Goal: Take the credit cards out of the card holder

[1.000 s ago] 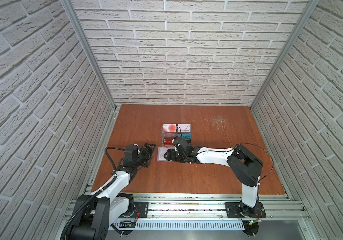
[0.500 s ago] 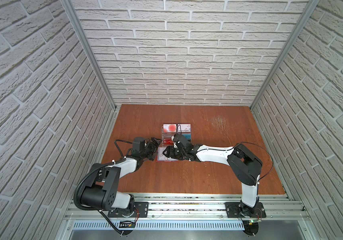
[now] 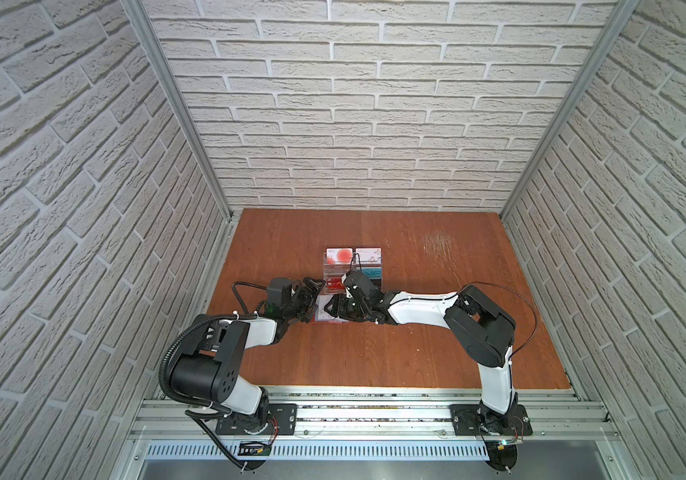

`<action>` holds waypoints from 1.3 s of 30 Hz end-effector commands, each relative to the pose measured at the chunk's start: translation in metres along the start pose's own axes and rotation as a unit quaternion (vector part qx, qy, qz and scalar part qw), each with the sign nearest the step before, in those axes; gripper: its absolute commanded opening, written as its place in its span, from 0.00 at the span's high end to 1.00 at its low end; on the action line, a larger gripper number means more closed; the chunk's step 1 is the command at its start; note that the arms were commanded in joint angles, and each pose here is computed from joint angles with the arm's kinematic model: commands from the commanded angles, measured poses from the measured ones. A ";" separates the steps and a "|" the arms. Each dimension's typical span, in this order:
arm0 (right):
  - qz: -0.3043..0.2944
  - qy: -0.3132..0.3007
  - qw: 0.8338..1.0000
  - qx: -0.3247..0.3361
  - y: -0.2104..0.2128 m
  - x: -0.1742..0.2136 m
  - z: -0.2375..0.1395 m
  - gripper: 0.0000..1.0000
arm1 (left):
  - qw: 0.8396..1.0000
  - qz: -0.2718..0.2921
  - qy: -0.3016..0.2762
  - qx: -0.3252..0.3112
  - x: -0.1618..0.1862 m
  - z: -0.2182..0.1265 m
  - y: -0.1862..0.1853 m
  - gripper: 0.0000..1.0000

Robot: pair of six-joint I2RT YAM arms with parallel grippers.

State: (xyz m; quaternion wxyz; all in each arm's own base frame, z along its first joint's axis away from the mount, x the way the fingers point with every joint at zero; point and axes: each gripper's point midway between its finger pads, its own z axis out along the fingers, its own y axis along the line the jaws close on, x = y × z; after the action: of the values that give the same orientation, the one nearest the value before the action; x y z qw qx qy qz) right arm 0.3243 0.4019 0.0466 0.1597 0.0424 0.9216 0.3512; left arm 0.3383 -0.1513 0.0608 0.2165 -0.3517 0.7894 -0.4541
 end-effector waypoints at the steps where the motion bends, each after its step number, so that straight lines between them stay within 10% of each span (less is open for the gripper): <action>1: 0.003 -0.001 1.000 0.020 -0.006 0.004 0.006 0.47 | 1.000 -0.010 0.003 -0.025 0.008 0.000 0.026 0.02; 19: 0.017 -0.030 0.999 0.030 -0.022 0.015 0.013 0.48 | 0.999 -0.015 0.002 -0.036 0.015 -0.010 0.047 0.02; 39: 0.034 -0.087 0.987 -0.129 0.004 -0.007 0.021 0.62 | 0.999 -0.020 0.001 -0.040 0.016 -0.013 0.057 0.02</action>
State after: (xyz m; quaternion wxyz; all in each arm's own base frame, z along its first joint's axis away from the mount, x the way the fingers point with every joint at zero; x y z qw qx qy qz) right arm 0.3343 0.4153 0.0349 0.2253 0.0831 0.8603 0.4497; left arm 0.3262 -0.1456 0.0599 0.2466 -0.3400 0.7733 -0.4749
